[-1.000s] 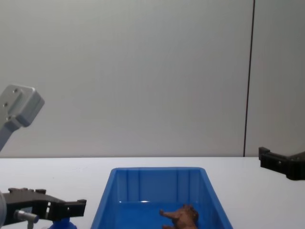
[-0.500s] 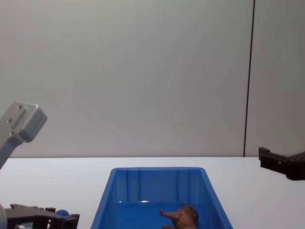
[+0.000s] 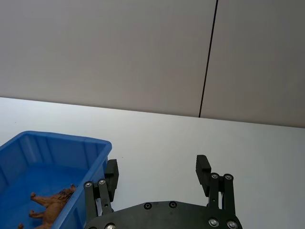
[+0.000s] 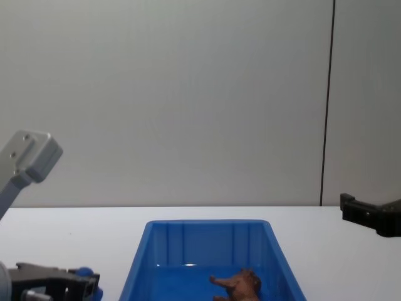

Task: Pick up the two dolls from the table and place them into the box.

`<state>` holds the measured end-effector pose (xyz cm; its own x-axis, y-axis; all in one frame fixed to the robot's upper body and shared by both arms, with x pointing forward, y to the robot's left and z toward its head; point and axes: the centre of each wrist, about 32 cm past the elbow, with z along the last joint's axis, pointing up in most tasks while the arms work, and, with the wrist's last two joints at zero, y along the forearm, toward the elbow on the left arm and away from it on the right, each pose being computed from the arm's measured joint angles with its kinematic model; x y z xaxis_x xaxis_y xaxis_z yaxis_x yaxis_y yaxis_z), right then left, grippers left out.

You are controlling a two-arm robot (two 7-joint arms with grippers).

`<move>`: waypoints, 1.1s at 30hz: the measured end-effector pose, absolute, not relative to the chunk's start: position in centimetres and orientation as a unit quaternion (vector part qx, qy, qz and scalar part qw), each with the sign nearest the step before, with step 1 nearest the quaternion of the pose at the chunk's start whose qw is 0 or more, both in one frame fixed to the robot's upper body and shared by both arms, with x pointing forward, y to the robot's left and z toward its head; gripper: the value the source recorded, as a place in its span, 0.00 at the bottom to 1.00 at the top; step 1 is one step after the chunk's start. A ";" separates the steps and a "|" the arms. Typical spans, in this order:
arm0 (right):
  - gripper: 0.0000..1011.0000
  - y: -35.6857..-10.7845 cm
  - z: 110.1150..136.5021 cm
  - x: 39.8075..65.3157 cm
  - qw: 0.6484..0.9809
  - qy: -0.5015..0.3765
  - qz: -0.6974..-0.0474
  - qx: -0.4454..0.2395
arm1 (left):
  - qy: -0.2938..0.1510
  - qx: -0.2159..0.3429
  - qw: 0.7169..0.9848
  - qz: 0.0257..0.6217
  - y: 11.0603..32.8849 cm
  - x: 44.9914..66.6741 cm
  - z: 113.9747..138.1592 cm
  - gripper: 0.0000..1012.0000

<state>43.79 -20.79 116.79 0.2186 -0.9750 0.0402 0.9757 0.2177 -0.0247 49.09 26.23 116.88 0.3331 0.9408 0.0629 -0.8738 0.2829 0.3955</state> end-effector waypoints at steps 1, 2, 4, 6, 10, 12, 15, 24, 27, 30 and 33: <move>0.99 -20.8 116.8 43.8 0.780 -0.008 -0.625 -0.022 | 0.087 0.180 0.797 0.570 26.2 49.1 117.1 0.24; 0.99 -20.8 116.8 43.8 0.780 -0.008 -0.625 -0.022 | 0.087 0.180 0.797 0.570 26.2 49.1 117.1 0.24; 0.99 -20.8 116.8 43.8 0.780 -0.008 -0.625 -0.022 | 0.079 0.174 0.799 0.570 26.1 49.1 117.3 0.23; 0.99 -20.8 116.8 43.8 0.780 -0.008 -0.625 -0.022 | 0.070 0.167 0.801 0.570 26.0 49.1 117.7 0.22; 0.99 -20.8 116.8 43.8 0.780 -0.008 -0.625 -0.022 | 0.052 0.155 0.806 0.568 25.8 49.1 118.4 0.20; 0.99 -20.8 116.8 43.8 0.780 -0.008 -0.625 -0.022 | 0.041 0.147 0.811 0.565 25.7 49.1 118.8 0.18; 0.99 -20.8 116.8 43.8 0.780 -0.008 -0.625 -0.022 | 0.032 0.139 0.815 0.561 25.5 49.2 119.2 0.17; 0.99 -20.8 116.8 43.8 0.780 -0.008 -0.625 -0.022 | 0.007 0.105 0.843 0.528 25.0 49.5 120.3 0.12; 0.99 -20.8 116.8 43.8 0.780 -0.008 -0.625 -0.022 | 0.003 0.094 0.853 0.514 24.8 49.6 120.5 0.10; 0.99 -20.8 116.8 43.8 0.780 -0.008 -0.625 -0.022 | -0.001 0.080 0.867 0.492 24.5 49.8 120.8 0.09; 0.99 -20.8 116.8 43.8 0.780 -0.008 -0.625 -0.022 | -0.002 0.072 0.875 0.478 24.3 49.9 120.9 0.14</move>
